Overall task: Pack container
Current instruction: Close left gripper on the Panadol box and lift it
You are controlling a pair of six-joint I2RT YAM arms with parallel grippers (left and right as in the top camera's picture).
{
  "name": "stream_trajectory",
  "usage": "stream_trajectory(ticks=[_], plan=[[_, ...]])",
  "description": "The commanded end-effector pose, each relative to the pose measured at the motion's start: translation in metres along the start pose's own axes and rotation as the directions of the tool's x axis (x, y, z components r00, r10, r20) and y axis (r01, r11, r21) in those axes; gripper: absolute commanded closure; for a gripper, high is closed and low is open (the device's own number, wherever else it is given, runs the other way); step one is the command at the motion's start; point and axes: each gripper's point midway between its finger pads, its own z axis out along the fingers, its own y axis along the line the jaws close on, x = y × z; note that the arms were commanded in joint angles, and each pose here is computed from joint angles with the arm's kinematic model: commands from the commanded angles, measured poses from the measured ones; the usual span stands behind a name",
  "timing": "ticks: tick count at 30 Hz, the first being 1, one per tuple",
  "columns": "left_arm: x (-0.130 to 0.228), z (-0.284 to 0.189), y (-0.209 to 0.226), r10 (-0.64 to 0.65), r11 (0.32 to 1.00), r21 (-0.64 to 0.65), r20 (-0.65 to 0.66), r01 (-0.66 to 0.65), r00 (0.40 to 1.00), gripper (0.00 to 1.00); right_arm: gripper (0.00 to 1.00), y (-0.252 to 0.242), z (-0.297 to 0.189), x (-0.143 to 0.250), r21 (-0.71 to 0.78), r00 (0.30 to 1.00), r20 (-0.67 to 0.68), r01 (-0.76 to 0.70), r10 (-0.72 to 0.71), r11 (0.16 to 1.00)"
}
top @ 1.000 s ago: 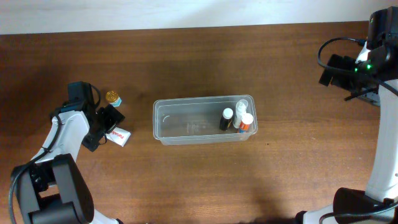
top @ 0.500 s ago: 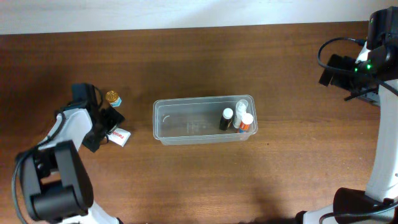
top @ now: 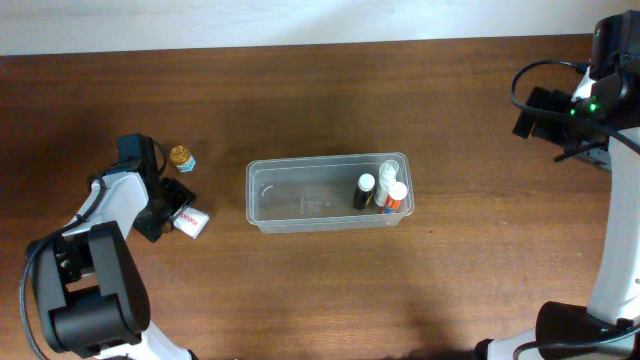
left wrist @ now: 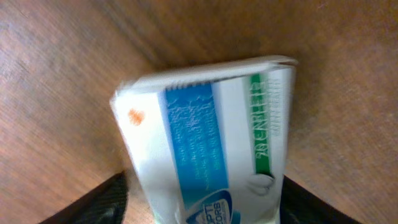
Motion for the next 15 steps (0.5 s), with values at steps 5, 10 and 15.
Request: stream_trajectory(ticks=[5, 10, 15], plan=[[0.027, 0.018, 0.011, 0.051, 0.998, -0.033, -0.119, -0.055, 0.992, 0.52, 0.02, -0.003, -0.001, -0.003, 0.011, 1.0, 0.011, -0.013, 0.013, 1.0], [0.024, 0.016, 0.006, 0.145, 0.989, -0.005, -0.116, -0.146, 0.983, 0.53, 0.02, -0.003, -0.001, -0.003, 0.011, 1.0, 0.011, -0.013, 0.013, 1.0], [0.018, 0.003, -0.011, 0.242, 0.969, 0.072, -0.121, -0.234, 0.963, 0.53, 0.02, -0.003, -0.001, -0.003, 0.011, 1.0, 0.011, -0.013, 0.013, 1.0]])
